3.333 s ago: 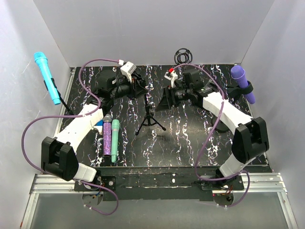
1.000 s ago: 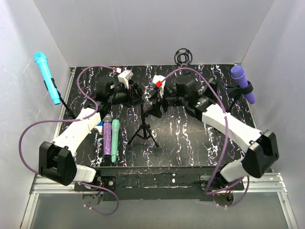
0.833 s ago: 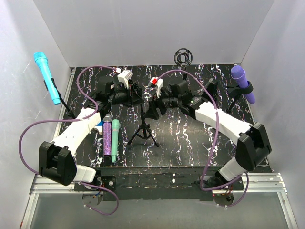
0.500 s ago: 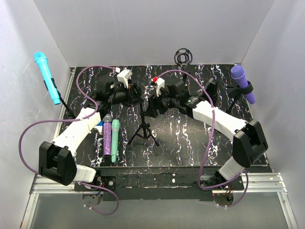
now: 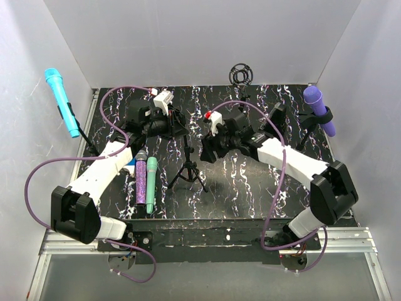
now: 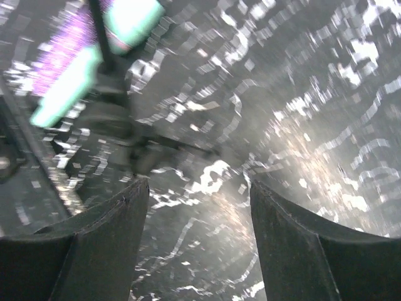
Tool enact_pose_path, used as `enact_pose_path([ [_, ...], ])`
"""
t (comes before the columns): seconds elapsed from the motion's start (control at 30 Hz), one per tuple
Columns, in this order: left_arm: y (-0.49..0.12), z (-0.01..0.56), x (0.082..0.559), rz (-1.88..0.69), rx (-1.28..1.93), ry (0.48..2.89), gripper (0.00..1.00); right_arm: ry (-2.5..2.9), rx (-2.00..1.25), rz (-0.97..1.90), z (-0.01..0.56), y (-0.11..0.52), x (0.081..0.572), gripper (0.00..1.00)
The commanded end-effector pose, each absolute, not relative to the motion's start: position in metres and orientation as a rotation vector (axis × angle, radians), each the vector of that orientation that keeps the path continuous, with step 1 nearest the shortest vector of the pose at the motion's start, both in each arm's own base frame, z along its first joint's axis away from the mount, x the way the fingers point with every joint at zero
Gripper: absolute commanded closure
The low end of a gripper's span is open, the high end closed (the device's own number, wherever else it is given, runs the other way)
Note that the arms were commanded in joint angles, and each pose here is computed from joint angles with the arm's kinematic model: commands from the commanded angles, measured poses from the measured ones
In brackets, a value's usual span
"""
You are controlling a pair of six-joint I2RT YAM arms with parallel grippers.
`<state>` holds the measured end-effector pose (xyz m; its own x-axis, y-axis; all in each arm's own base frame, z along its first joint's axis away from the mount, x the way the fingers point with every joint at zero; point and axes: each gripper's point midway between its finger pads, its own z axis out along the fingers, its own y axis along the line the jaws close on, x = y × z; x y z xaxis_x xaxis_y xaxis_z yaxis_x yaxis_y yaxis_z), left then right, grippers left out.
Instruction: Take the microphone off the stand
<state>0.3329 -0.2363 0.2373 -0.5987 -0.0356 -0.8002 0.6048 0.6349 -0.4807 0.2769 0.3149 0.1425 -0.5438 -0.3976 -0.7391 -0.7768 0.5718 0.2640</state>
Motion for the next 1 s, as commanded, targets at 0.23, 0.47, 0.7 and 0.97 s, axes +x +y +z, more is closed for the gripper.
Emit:
enact_pose_path([
  [0.23, -0.241, 0.267, 0.333, -1.009, 0.419, 1.97, 1.0, 1.921, -0.878, 1.088, 0.24, 0.37, 0.286, 0.25],
  [0.47, -0.239, 0.271, 0.334, -0.996, 0.42, 1.96, 1.0, 2.036, -0.888, 0.913, 0.191, 0.355, 0.299, 0.26],
  [0.7, -0.24, 0.271, 0.336, -0.996, 0.421, 1.961, 1.0, 2.107, -0.9, 0.804, 0.155, 0.32, 0.279, 0.28],
  [0.97, -0.245, 0.287, 0.327, -0.969, 0.578, 1.864, 1.0, 1.903, -1.169, 0.772, 0.167, 0.295, 0.25, 0.27],
])
